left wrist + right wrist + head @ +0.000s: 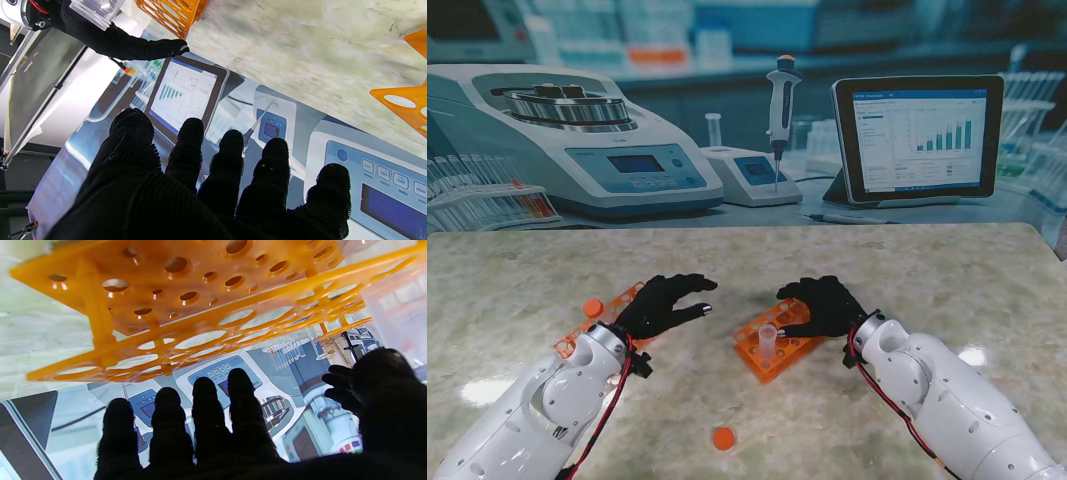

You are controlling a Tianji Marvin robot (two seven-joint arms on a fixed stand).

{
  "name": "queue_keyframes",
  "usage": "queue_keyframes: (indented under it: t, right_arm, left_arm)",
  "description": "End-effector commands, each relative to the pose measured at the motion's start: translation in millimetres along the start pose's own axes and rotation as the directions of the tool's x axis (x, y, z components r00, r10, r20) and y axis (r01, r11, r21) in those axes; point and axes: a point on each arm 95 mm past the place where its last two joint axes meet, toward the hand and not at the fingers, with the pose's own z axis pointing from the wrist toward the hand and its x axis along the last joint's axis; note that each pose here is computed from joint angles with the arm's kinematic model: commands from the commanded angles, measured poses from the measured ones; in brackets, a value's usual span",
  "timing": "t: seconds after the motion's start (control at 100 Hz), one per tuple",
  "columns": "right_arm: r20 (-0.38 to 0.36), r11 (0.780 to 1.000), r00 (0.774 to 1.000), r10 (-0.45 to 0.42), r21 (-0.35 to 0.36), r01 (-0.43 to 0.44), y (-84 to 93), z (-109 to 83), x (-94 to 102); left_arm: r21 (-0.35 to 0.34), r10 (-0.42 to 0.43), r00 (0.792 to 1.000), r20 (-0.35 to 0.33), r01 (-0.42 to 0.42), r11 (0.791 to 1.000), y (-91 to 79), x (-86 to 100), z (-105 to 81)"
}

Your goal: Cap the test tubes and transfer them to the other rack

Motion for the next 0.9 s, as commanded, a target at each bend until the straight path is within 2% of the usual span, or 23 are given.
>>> queue_keyframes:
  t: [0.0,0.54,0.89]
  right_arm:
    - [-0.003,1.000,1.000,0.013,0.005,-0.013,-6.8,0.9,5.4]
    - [-0.016,1.000,1.000,0.019,0.010,-0.018,-18.2,-0.7,10.3]
    - [-0.018,1.000,1.000,-0.014,0.009,0.014,-13.1,-10.9,8.8]
  left_arm:
    - [-0.003,0.001,1.000,-0.002,-0.001,1.000,-0.2,1.5,-0.8]
    - [-0.010,0.002,1.000,0.001,-0.002,1.000,0.8,1.9,-0.2]
    - [-0.016,0.007,1.000,0.004,-0.007,1.000,1.2,1.7,0.2]
